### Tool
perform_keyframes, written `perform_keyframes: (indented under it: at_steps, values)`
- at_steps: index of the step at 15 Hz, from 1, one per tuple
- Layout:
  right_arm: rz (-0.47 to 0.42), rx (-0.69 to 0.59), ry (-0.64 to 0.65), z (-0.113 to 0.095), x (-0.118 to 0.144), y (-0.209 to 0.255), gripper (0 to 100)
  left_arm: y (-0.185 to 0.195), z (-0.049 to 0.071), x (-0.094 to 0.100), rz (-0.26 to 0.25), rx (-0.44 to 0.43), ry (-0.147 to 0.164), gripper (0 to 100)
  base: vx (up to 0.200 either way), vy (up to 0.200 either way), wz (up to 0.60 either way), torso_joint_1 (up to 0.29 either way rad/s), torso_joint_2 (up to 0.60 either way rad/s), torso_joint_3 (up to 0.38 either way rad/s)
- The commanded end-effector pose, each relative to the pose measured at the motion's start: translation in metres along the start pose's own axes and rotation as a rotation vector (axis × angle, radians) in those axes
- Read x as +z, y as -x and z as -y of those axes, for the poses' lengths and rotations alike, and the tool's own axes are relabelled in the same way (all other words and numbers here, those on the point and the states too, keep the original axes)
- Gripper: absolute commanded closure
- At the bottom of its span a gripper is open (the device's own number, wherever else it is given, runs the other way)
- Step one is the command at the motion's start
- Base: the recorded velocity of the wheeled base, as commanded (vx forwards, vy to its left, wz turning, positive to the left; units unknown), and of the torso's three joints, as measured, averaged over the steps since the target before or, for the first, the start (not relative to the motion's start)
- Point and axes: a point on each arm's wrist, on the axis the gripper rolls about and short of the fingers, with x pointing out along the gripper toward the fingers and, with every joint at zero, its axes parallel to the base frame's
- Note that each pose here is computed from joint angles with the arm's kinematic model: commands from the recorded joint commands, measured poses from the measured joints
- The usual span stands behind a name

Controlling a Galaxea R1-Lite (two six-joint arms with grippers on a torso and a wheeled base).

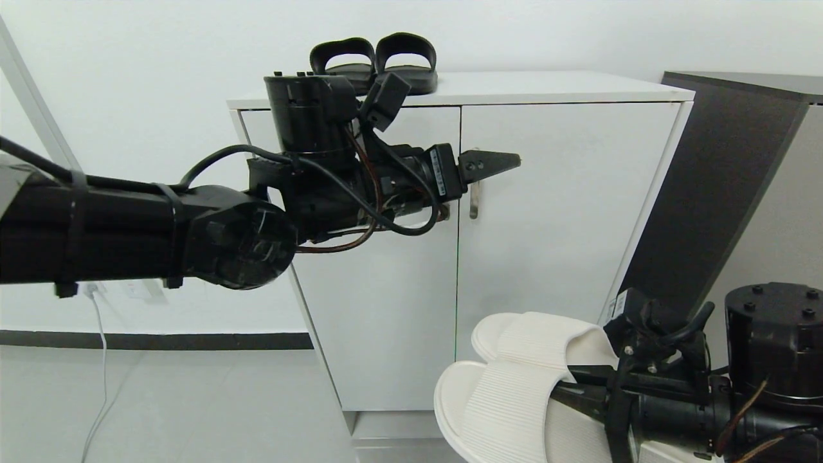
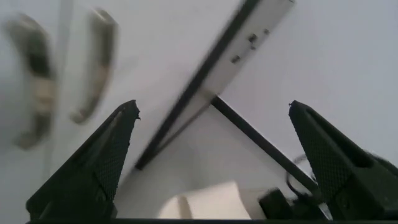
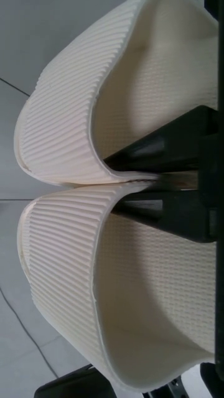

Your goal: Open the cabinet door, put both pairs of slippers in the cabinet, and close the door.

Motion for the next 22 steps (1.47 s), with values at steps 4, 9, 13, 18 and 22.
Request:
perform_keyframes:
  at_steps: [4, 9, 13, 18, 22]
  values:
    - [-0.003, -0.003, -0.002, 0.001, -0.001, -0.001, 100, -0.026, -0.014, 0.001, 0.025, 0.138, -0.029, 0, 0.0, 0.0, 0.0, 0.0, 0.0, 0.0]
    - [-0.004, -0.003, -0.002, 0.001, -0.001, 0.0, 100, -0.034, -0.019, 0.001, 0.044, 0.175, -0.049, 0, 0.0, 0.0, 0.0, 0.0, 0.0, 0.0]
    - [-0.004, -0.003, -0.002, 0.001, -0.001, 0.0, 100, -0.039, -0.02, -0.002, 0.044, 0.183, -0.048, 0, 0.0, 0.0, 0.0, 0.0, 0.0, 0.0]
    - [-0.002, -0.001, 0.0, 0.0, -0.001, 0.001, 100, -0.041, -0.016, -0.001, 0.032, 0.178, -0.044, 100, 0.0, 0.0, 0.0, 0.0, 0.0, 0.0]
    - [0.003, 0.004, 0.004, -0.001, -0.001, 0.005, 100, -0.035, -0.013, 0.0, 0.031, 0.179, -0.042, 100, 0.0, 0.0, 0.0, 0.0, 0.0, 0.0]
